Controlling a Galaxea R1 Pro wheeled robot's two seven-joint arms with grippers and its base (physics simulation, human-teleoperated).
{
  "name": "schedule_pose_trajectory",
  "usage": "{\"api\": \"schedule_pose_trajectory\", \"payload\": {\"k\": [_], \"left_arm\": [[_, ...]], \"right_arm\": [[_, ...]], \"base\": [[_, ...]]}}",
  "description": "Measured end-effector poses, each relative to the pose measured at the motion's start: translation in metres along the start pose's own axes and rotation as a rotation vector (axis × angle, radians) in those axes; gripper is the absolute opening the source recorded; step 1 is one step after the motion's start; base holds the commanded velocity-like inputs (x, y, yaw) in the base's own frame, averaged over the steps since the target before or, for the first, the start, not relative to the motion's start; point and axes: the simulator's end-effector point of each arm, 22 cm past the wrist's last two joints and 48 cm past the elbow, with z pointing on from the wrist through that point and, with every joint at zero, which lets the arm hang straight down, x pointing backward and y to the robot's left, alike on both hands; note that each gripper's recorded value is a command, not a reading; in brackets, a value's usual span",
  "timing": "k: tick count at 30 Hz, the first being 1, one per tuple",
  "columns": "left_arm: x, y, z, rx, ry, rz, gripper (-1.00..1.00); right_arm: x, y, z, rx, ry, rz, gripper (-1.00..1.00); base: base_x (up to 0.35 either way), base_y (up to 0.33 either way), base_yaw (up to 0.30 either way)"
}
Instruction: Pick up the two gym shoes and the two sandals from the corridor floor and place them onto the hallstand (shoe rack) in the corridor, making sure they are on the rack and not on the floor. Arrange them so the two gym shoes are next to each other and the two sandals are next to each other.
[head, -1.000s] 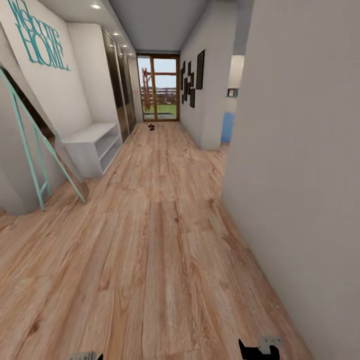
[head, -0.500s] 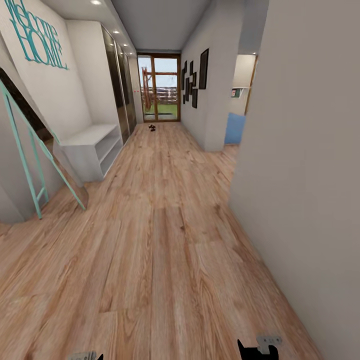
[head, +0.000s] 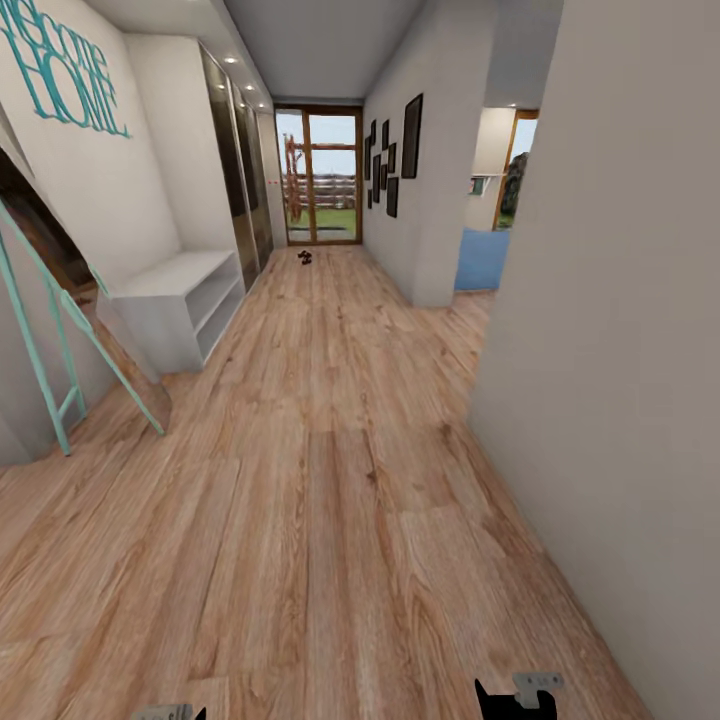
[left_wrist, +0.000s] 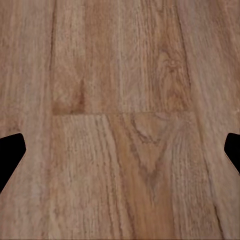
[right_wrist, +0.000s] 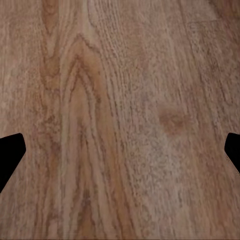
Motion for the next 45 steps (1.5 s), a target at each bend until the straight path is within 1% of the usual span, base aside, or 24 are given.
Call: {"api": "schedule_pose_trajectory", "payload": {"k": [13,29,45], "left_arm": [[0.0,0.0,0.0,0.0,0.001,0.0,1.0],[0.001,0.0,0.0,0.0,0.002,0.002,1.0],[0.001,0.0,0.0,-0.001,0.001,0.0,1.0]], "right_arm": [[0.001,0.018,0.001,-0.017,0.003,0.014,1.0],[0.021,0.021,-0.007,-0.017,0.033,0.017,1.0],[0.023,0.021,-0.007,-0.018,0.036,0.016,1.0]], "base": [[0.337,0.002,0.0],[0.337,0.0,0.0],[0.337,0.0,0.0]]}}
